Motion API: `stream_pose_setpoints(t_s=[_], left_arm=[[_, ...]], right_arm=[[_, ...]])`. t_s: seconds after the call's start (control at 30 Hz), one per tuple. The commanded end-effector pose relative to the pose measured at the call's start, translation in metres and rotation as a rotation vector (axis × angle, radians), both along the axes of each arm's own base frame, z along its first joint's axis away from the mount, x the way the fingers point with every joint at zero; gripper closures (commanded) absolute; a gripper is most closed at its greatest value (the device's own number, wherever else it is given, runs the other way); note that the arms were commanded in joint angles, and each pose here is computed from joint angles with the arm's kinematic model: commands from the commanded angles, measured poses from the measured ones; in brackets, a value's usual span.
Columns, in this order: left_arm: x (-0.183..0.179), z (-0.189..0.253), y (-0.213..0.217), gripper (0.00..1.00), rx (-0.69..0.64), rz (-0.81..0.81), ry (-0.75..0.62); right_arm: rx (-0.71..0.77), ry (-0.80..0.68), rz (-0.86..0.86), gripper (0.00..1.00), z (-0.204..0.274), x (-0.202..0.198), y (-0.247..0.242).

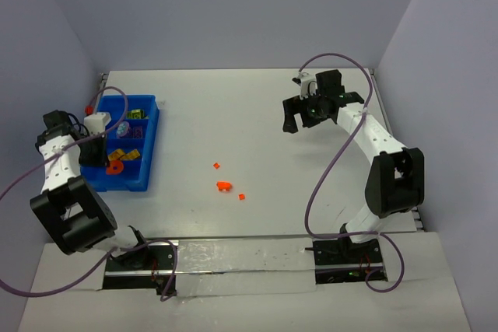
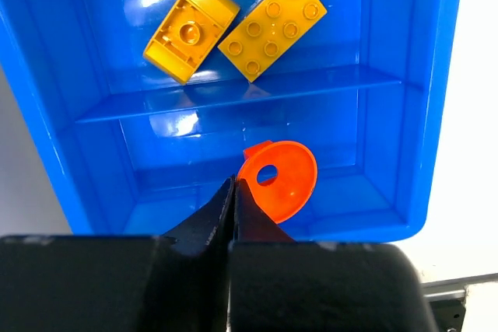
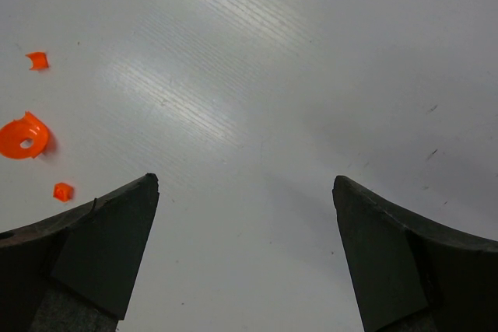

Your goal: Sort the legos into containers by color

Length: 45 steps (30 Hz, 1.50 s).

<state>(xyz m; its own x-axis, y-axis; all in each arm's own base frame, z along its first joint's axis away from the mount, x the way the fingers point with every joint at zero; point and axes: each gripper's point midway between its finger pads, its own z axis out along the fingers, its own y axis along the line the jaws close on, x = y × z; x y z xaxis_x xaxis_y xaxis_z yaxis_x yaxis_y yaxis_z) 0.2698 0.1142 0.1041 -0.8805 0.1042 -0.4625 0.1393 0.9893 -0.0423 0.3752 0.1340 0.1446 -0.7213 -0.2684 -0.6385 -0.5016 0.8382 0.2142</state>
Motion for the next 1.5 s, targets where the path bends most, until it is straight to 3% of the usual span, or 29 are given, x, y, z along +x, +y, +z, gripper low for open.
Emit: stream_pose_setpoints(t_s=[0.0, 0.1, 0.13, 0.17, 0.2, 0.27, 0.33, 0.47, 0.6, 0.63, 0.7, 0.87, 1.0, 1.47], left_arm=[[0.020, 0.010, 0.002, 0.88, 0.020, -0.003, -0.063], [0.022, 0.007, -0.002, 0.70, 0.031, -0.012, -0.064], [0.022, 0.007, -0.003, 0.56, 0.035, -0.021, -0.063], [0.023, 0.009, -0.003, 0.49, 0.040, -0.023, -0.072], [0.024, 0.010, -0.004, 0.49, 0.043, -0.026, -0.078], [0.033, 0.029, -0.006, 0.38, 0.039, -0.048, -0.133], [0.036, 0.047, -0.019, 0.36, -0.013, -0.093, -0.167], [0.043, 0.097, -0.097, 0.26, -0.180, -0.358, -0.267], [0.019, 0.094, -0.212, 0.25, -0.295, -0.680, -0.245], [0.019, 0.088, -0.216, 0.25, -0.308, -0.673, -0.241], [0.004, 0.071, -0.270, 0.25, -0.363, -0.780, -0.196], [-0.015, 0.028, -0.320, 0.25, -0.337, -0.907, -0.161], [-0.035, 0.000, -0.344, 0.28, -0.265, -1.013, -0.135], [-0.021, -0.051, -0.373, 0.48, -0.002, -1.094, -0.217]], right_arm=[[0.002, -0.025, 0.013, 0.00, 0.009, 0.008, 0.003], [-0.001, -0.025, 0.012, 0.00, 0.008, 0.008, 0.003], [-0.002, -0.023, 0.012, 0.00, 0.008, 0.007, 0.003], [-0.001, -0.025, 0.012, 0.00, 0.008, 0.008, 0.003], [-0.002, -0.026, 0.011, 0.00, 0.008, 0.008, 0.003], [-0.002, -0.026, 0.011, 0.00, 0.008, 0.008, 0.003], [-0.001, -0.026, 0.012, 0.00, 0.008, 0.007, 0.003], [-0.001, -0.021, 0.013, 0.00, 0.007, 0.007, 0.003], [0.002, -0.010, 0.017, 0.00, 0.004, 0.007, 0.004], [0.002, -0.009, 0.017, 0.00, 0.004, 0.007, 0.004], [-0.001, -0.001, 0.016, 0.00, 0.002, 0.007, 0.003], [0.001, 0.007, 0.002, 0.00, 0.001, 0.006, -0.002], [0.008, 0.022, -0.007, 0.00, -0.002, 0.007, -0.005], [0.016, 0.041, -0.003, 0.00, -0.005, 0.007, -0.005]])
